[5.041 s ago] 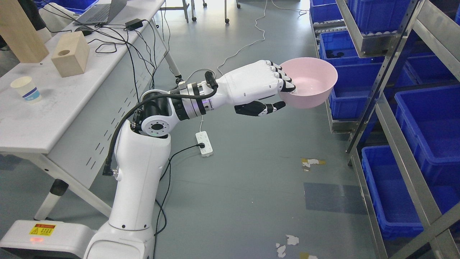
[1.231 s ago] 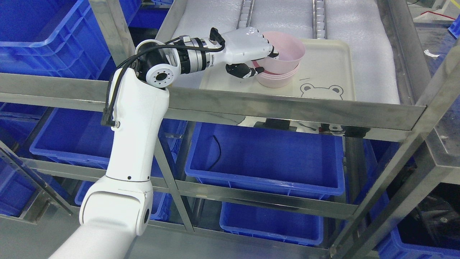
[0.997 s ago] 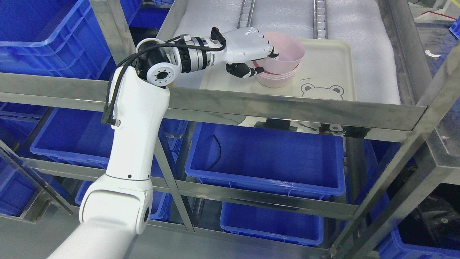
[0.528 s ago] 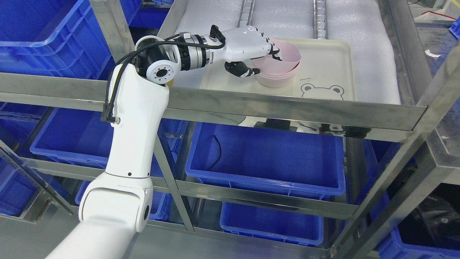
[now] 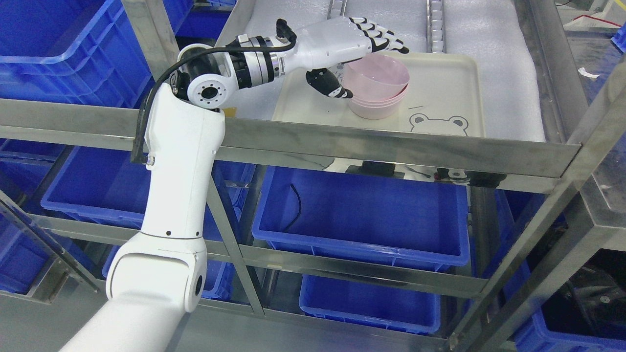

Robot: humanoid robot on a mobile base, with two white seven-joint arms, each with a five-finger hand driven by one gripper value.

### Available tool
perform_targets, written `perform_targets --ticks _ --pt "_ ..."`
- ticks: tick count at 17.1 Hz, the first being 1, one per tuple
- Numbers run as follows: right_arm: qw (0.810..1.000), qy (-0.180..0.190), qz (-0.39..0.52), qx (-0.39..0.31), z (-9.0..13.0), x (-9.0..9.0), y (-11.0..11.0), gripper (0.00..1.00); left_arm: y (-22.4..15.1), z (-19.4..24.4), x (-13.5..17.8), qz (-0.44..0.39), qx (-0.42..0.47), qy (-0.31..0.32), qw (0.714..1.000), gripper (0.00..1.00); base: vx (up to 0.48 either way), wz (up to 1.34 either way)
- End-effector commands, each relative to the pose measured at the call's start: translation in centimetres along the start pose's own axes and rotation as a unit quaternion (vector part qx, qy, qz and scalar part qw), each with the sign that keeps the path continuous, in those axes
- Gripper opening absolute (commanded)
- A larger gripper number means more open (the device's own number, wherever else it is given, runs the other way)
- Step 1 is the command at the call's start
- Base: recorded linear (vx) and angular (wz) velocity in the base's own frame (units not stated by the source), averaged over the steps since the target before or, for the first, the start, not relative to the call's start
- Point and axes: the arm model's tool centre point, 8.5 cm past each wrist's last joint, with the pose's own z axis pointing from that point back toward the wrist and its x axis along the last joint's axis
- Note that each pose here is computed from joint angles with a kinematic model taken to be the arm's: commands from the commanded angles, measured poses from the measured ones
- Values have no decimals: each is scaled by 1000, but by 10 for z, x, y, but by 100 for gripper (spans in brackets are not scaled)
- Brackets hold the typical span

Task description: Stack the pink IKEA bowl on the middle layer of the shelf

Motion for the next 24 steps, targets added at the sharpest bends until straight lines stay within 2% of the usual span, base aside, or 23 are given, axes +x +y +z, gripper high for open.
perform_targets --ticks 1,2,6,10,18,24 --pt "1000 -9 1 -9 -3 6 -11 100 42 17 11 50 144 -80 985 88 0 0" --pt "1000 -9 2 -9 -3 6 -11 100 37 8 24 62 152 -110 980 88 0 0" --pt "1000 -9 1 -9 -3 6 -11 100 -45 -32 99 111 86 -205 969 85 0 0" --pt "1000 -9 1 -9 -3 6 -11 100 -79 -47 151 126 57 -262 955 84 0 0" --pt "1000 -9 2 -9 -3 6 -11 100 -110 -39 174 151 36 -273 949 86 0 0" --pt "1000 -9 1 -9 -3 6 -11 100 -166 -25 196 220 10 -264 939 86 0 0"
